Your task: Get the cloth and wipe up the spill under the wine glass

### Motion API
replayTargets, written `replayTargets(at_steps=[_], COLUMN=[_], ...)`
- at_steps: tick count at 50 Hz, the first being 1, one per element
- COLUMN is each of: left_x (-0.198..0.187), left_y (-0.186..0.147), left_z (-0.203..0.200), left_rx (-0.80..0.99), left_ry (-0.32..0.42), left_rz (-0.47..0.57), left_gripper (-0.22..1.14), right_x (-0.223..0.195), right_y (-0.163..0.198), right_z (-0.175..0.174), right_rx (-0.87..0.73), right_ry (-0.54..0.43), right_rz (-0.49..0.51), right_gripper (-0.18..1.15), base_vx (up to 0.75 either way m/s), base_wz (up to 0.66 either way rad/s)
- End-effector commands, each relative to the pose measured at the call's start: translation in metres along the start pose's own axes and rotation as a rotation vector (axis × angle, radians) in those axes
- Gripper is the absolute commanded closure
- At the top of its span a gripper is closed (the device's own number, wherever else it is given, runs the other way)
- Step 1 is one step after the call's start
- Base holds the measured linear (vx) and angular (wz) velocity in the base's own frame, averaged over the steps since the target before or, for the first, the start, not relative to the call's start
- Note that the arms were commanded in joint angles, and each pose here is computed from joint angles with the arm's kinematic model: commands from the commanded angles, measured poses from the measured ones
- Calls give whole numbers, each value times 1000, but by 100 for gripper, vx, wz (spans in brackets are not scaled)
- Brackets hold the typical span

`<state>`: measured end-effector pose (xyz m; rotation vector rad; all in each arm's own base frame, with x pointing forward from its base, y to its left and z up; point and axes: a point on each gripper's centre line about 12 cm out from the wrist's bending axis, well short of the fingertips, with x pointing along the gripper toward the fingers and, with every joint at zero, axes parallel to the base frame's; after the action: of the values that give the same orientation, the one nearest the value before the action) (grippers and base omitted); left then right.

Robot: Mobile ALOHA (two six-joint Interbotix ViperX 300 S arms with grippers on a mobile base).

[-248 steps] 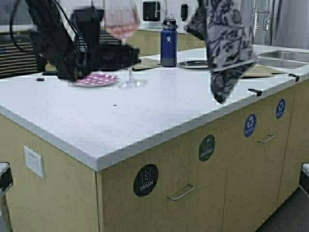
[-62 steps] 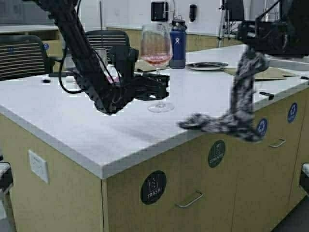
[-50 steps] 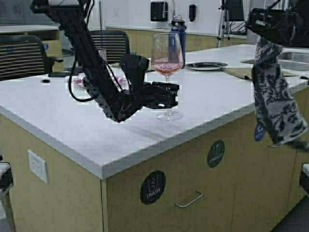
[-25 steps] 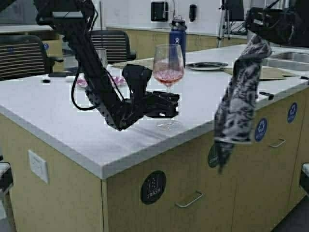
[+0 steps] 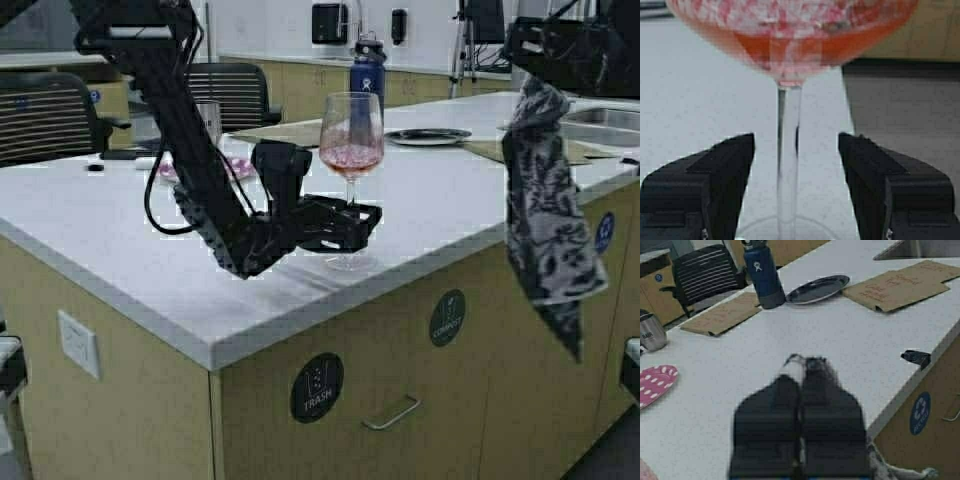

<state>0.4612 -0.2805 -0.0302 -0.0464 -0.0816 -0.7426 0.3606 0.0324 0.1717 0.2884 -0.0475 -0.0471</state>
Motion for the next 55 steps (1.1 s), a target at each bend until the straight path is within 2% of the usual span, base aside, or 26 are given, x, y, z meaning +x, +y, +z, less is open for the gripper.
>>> replayTargets(at_steps=[1, 9, 17, 27, 38, 46, 55], left_x=[1, -24, -57, -119, -189, -221, -239], left_y=[-3, -9, -15, -22, -31, -36, -38], left_z=[38, 49, 50, 58, 79, 107, 130], left_rx=[13, 17, 32, 0, -28, -30, -30], left_ry=[-81, -97, -78, -40, 99, 116, 139], left_rz=[-11, -12, 1, 74, 170, 202, 227], left_gripper=[4, 4, 4, 4, 4, 4, 4], right_x=[1, -1, -4, -21, -41, -48, -53], right_y=[5, 5, 6, 24, 44, 58, 68], right_z=[9, 7, 4, -1, -15, -12, 3], right_rx=[7, 8, 10, -20, -42, -68, -99], right_ry=[-35, -28, -15, 18, 147, 229, 319], right_rz=[18, 21, 30, 114, 187, 224, 241], right_gripper=[91, 91, 91, 91, 91, 91, 91], base_vx=[0, 0, 0, 0, 0, 0, 0], base_wz=[0, 0, 0, 0, 0, 0, 0])
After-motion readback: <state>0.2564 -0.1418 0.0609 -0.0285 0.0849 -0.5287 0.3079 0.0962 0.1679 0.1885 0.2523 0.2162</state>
